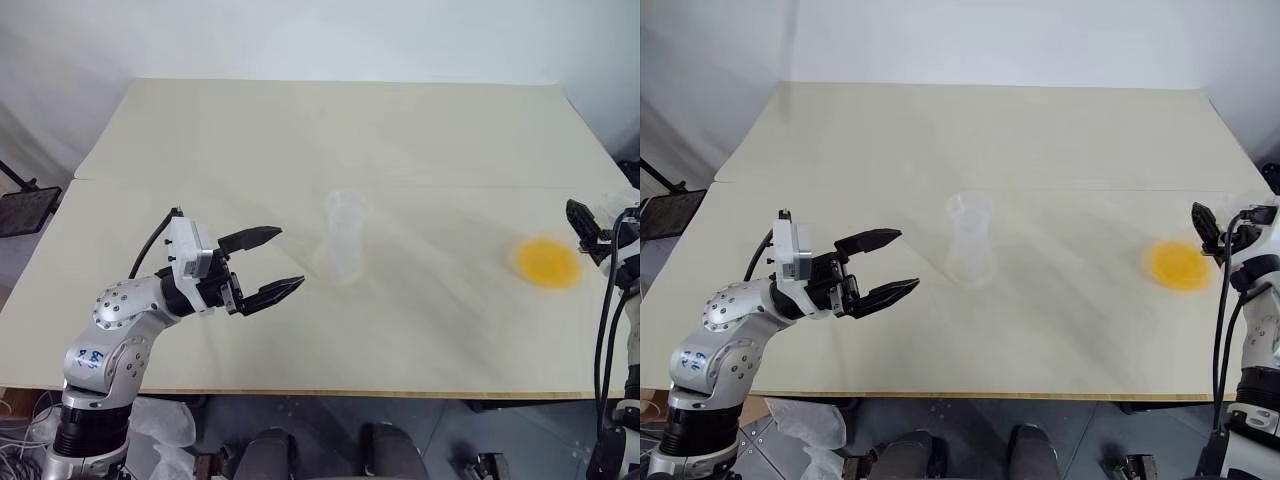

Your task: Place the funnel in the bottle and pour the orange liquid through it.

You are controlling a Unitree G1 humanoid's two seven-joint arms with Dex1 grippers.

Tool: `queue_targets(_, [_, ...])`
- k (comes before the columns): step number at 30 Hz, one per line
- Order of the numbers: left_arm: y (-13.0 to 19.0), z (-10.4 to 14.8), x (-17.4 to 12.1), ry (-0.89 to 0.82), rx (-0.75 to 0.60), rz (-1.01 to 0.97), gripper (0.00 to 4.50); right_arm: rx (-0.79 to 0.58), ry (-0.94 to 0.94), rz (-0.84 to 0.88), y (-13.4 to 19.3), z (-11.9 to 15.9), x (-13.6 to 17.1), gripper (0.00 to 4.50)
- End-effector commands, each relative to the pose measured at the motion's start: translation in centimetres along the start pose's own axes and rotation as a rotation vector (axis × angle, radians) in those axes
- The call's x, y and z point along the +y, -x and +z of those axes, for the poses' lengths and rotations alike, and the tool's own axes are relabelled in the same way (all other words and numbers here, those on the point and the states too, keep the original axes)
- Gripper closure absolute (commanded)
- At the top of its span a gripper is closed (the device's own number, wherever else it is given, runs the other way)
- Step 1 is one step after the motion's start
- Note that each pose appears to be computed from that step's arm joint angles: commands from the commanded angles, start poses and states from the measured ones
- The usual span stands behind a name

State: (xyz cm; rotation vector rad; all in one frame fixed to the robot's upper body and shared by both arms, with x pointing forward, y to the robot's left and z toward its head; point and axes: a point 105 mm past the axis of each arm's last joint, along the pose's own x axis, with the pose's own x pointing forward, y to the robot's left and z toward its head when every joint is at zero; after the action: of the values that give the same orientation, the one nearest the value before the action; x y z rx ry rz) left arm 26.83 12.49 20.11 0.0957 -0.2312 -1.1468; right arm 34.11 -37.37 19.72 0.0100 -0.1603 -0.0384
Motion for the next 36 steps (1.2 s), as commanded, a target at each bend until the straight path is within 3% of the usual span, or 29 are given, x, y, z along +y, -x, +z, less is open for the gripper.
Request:
queue_targets(1, [-0.1, 1.1, -0.1, -0.042, -0.035, -0.008, 0.0, -0.088, 0.003, 0.02, 0.2, 1.9, 0.3, 1.8])
queue_targets(10, [-0.3, 1.0, 0.1, -0.048, -0.047, 0.001, 0.0, -0.143, 0.006, 0.059, 0.7, 2.7, 1.8, 1.8])
queue_targets(17, [-0.4, 1.0, 0.0, -0.053, -0.05, 0.006, 0.0, -0.092, -0.018, 0.086, 1.1, 1.7, 2.2, 1.8])
queue_targets(22, [-0.4, 0.9, -0.1, -0.052, -0.048, 0.011, 0.0, -0.092, -0.009, 0.088, 1.0, 1.8, 2.5, 0.05])
queue_targets(35, [-0.4, 0.8, 0.0, -0.054, -0.053, 0.021, 0.0, -0.131, -0.015, 0.084, 0.9, 2.9, 2.1, 0.01])
queue_targets(36, [-0.4, 0.8, -0.1, -0.054, -0.054, 0.021, 0.0, -0.131, -0.016, 0.086, 0.9, 2.8, 2.2, 0.19])
